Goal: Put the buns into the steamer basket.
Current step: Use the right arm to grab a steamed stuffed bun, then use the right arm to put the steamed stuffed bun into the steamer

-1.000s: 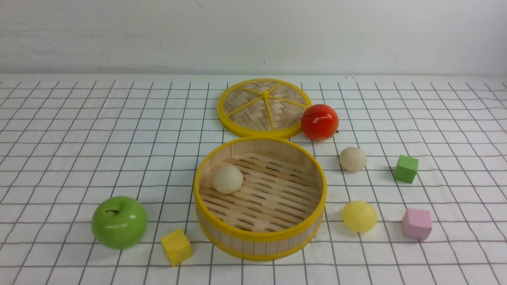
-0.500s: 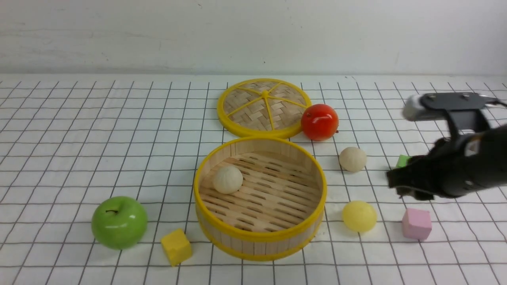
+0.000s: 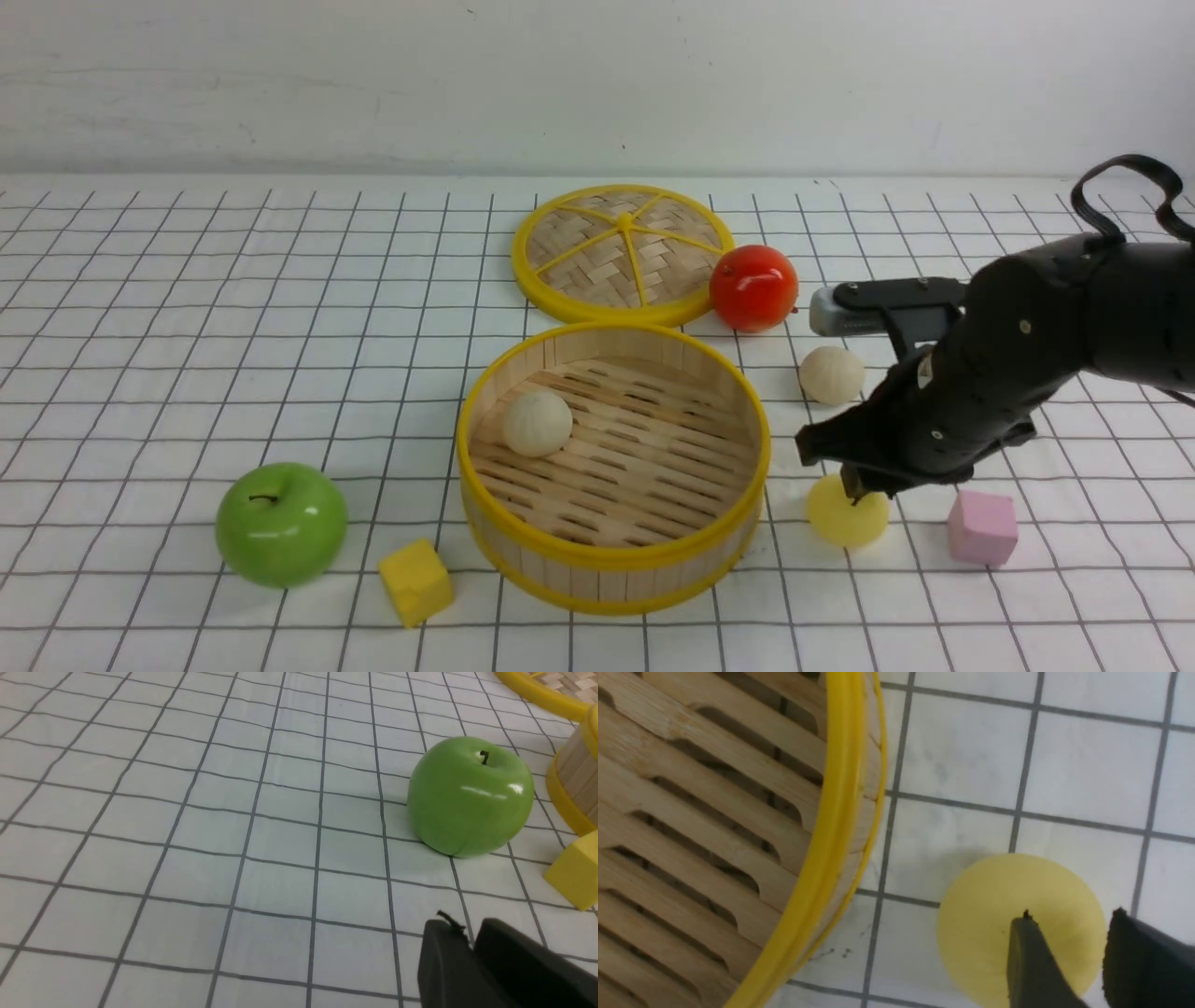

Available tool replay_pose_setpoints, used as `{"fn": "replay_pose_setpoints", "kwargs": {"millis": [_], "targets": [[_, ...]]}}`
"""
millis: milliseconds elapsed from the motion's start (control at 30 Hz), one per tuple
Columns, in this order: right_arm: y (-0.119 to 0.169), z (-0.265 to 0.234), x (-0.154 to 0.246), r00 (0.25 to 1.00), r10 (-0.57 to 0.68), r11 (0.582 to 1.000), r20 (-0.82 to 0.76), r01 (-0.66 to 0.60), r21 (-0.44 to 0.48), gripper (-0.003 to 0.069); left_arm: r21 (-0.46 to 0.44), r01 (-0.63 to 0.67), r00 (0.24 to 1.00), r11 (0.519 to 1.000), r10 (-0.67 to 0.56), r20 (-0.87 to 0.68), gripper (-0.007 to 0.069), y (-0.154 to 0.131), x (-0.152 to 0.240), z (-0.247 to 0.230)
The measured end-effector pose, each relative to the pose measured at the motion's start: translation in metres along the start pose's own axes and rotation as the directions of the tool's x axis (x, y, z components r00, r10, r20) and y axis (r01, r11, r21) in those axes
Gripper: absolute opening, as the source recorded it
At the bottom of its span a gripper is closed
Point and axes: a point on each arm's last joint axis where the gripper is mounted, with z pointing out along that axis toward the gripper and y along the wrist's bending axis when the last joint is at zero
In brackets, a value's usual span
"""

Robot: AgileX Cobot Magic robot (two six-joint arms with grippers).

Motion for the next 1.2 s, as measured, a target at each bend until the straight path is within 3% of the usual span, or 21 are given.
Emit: {"fn": "replay_pose_setpoints", "kwargs": {"millis": [533, 633, 667, 700, 767, 933, 1200], "targets": [[0.0, 0.012, 0.001, 1.0, 0.006, 1.0, -0.016, -0.006, 0.002, 0.0225, 0.0, 0.0, 1.0, 1.0, 0.0, 0.0, 0.0106, 0.0, 0.0, 0.0], [0.0, 0.013, 0.002, 1.0, -0.007, 1.0, -0.025, 0.007, 0.003, 0.0113, 0.0, 0.0, 1.0, 1.0, 0.0, 0.0, 0.011, 0.0, 0.0, 0.0], [0.0, 0.013, 0.002, 1.0, -0.007, 1.0, -0.026, 0.007, 0.003, 0.0104, 0.0, 0.0, 1.0, 1.0, 0.0, 0.0, 0.0111, 0.0, 0.0, 0.0], [0.0, 0.013, 0.002, 1.0, -0.009, 1.0, -0.029, 0.009, 0.004, 0.0034, 0.0, 0.0, 1.0, 1.0, 0.0, 0.0, 0.0112, 0.0, 0.0, 0.0], [0.0, 0.013, 0.003, 0.999, -0.01, 1.0, -0.033, 0.01, 0.005, -0.0002, 0.0, 0.0, 1.0, 1.0, 0.0, 0.0, 0.0113, 0.0, 0.0, 0.0], [0.0, 0.006, 0.002, 1.0, -0.013, 1.0, -0.025, 0.013, 0.002, -0.001, 0.0, 0.0, 1.0, 1.0, 0.0, 0.0, 0.012, 0.0, 0.0, 0.0], [0.005, -0.053, -0.006, 0.994, 0.006, 0.999, 0.113, -0.001, -0.05, -0.001, 0.0, 0.0, 1.0, 1.0, 0.0, 0.0, 0.0128, 0.0, 0.0, 0.0]]}}
